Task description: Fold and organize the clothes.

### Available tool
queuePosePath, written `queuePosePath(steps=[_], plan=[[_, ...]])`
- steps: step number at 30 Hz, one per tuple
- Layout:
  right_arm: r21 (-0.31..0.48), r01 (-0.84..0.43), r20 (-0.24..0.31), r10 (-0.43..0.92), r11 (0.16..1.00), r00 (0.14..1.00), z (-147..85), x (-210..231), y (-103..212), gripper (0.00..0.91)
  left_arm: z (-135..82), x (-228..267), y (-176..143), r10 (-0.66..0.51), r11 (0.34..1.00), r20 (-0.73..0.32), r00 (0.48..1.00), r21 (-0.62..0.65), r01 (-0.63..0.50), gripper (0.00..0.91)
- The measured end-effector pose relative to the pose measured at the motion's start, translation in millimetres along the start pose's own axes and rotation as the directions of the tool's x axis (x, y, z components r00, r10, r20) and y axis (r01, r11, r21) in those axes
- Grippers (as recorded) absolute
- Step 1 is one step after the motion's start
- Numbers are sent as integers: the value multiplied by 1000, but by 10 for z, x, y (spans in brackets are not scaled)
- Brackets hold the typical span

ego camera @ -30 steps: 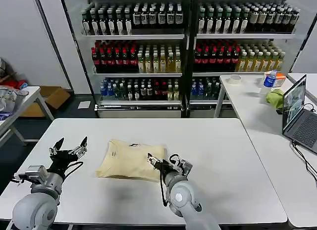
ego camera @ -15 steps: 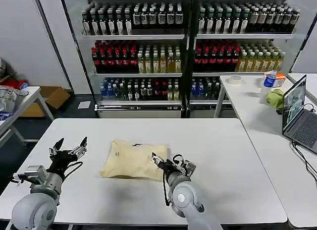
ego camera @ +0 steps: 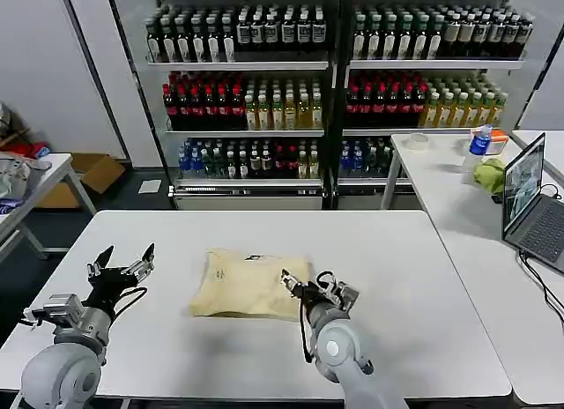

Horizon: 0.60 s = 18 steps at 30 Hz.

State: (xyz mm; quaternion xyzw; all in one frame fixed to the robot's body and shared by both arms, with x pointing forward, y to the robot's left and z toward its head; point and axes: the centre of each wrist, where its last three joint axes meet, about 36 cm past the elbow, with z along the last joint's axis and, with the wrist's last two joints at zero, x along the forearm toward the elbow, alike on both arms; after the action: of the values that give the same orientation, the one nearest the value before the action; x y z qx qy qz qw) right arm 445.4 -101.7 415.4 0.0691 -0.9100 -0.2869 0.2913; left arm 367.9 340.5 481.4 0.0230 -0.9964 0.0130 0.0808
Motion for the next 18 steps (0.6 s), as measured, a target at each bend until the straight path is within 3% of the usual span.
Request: queuePosePath(steps=[18], plan=[[45, -62, 33, 60, 997, 998, -355, 153, -432, 907, -7, -37, -33, 8, 1000, 0, 1000, 8, -8, 907]])
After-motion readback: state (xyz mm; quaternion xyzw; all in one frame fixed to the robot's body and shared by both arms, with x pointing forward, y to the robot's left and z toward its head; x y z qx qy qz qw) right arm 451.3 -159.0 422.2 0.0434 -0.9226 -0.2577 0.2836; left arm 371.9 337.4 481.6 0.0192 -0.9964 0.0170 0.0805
